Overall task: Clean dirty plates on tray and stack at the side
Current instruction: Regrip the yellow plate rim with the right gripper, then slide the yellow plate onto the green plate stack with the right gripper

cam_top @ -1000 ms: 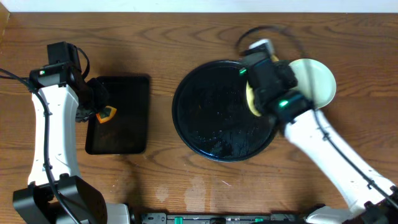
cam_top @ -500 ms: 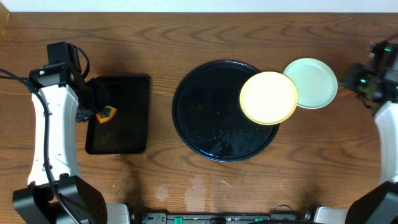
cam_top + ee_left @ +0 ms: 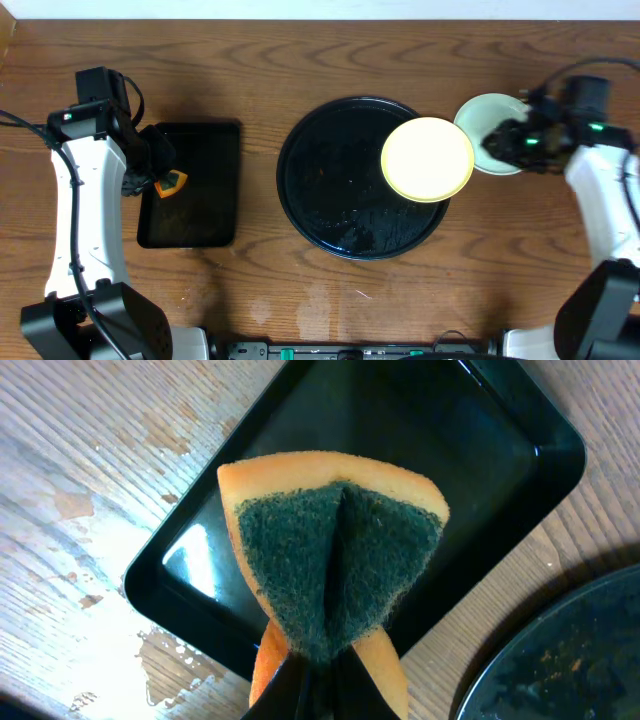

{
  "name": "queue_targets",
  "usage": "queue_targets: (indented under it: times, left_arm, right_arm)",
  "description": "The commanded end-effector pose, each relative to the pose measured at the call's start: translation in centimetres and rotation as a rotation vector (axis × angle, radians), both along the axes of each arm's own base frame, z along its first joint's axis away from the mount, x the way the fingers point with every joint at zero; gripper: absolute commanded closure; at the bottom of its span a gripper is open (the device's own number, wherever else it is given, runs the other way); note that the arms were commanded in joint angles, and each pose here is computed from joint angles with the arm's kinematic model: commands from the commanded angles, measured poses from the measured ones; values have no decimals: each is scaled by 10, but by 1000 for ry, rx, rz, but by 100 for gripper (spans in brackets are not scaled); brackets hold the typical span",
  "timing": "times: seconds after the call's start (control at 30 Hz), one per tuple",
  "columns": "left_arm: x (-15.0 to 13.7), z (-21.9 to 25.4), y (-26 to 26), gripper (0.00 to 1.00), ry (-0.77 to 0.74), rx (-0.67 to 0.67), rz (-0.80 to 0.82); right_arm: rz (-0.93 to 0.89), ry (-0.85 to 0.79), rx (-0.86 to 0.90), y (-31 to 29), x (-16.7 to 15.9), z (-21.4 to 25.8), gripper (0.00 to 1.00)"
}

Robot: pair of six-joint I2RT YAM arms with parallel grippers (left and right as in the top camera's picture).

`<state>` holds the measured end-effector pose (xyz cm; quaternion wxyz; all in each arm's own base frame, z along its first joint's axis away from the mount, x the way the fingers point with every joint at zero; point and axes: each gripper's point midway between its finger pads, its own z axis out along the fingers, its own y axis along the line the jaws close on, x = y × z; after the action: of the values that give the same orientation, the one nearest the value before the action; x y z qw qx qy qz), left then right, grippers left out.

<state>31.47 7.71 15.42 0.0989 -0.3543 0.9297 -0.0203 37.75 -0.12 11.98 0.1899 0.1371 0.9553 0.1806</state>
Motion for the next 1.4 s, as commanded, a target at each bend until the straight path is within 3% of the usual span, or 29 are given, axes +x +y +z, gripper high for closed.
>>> queue_targets:
  times: [0.0,0.1,0.4,0.5,0.67,0.8,0.9,1.0,1.17,1.37]
  left_arm:
    - [-2,-3,2,92,13,5,-12]
    - [-2,-3,2,92,14,5,-11]
    - [-3,-4,2,92,17,4,-12]
    - [-3,-4,2,92,16,4,-11]
    - [-3,-4,2,92,16,4,-11]
    - [-3,-4,2,92,16,4,-11]
    - [-3,-4,2,92,16,4,-11]
    - [-3,-4,2,92,16,4,-11]
    - [-3,-4,1,92,17,3,-11]
    - [-3,-4,1,92,16,3,-11]
  right_arm:
    - [-115,130,-210,-3,-11,-33,52]
    - [-104,155,-254,11,-11,-44,37]
    - [-98,235,-326,15,-15,-75,34]
    - [-93,250,-322,16,-15,-81,44]
    - [-82,268,-298,21,-17,-87,47]
    - [-84,277,-288,23,-19,-89,70]
    - [-86,283,-285,23,-21,-90,69]
    - [-99,302,-282,23,-27,-95,63]
    - [-105,297,-268,25,-30,-106,63]
    - [-90,269,-207,35,-24,-105,93]
